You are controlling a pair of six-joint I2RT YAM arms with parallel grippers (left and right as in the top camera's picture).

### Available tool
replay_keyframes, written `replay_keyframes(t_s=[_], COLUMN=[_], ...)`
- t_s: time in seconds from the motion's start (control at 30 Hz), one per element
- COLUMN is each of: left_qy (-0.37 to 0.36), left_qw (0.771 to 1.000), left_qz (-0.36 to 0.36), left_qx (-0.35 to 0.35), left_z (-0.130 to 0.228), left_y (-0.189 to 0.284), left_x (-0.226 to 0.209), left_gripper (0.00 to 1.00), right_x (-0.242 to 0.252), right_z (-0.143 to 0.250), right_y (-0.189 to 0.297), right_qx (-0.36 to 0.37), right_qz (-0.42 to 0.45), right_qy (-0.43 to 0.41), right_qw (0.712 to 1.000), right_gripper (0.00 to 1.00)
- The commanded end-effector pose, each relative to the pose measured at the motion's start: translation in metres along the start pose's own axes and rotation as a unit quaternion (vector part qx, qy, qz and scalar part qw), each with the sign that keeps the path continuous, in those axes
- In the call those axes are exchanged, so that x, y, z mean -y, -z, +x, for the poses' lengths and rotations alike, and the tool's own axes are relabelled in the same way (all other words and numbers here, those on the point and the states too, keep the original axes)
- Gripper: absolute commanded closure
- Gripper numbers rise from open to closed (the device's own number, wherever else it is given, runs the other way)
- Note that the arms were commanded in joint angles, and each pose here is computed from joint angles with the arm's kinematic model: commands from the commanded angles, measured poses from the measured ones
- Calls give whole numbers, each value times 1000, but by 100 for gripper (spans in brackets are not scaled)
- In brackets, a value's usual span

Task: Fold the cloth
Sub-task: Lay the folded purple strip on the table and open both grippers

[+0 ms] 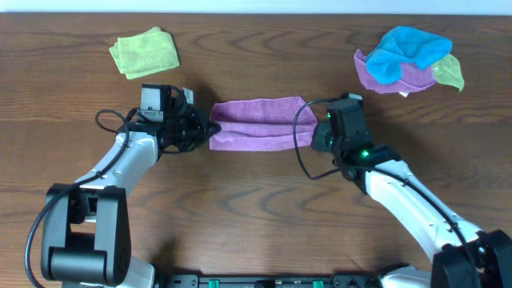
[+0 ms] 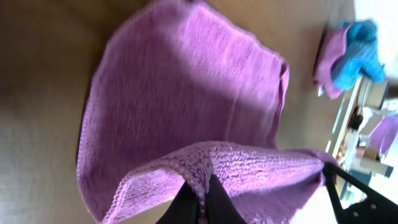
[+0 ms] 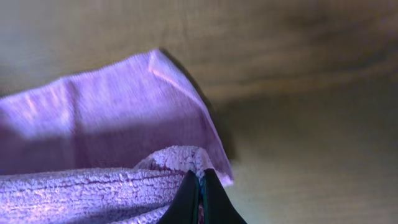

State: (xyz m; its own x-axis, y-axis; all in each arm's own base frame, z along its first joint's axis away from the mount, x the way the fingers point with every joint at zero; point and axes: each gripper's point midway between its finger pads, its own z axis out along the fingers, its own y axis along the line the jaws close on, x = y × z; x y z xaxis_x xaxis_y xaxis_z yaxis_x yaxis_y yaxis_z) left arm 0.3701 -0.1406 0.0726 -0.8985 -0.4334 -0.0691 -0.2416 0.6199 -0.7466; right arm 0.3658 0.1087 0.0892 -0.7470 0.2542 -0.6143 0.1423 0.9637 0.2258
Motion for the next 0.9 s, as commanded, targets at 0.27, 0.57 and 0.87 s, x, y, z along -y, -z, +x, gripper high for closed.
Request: replay_keyframes(t_s=[0.27,0.57,0.87], left_qy=[12,-10,-10], left_qw=[995,987,984], left_qz=[-14,-44,-40], left_qx=[102,152,174], left_z=[-43,-57,-73], left_y=[7,6,-11], left_x=[3,3,-5], left_gripper=[94,94,94], right_x=[3,-4,1], right_z=[-11,-28,-38], right_y=[-28,-42,-57], right_qx=[30,65,66], right_qz=[8,-8,2], right_qy=[2,-1,5], right_qw=[1000,998,998], right_gripper=[99,99,99])
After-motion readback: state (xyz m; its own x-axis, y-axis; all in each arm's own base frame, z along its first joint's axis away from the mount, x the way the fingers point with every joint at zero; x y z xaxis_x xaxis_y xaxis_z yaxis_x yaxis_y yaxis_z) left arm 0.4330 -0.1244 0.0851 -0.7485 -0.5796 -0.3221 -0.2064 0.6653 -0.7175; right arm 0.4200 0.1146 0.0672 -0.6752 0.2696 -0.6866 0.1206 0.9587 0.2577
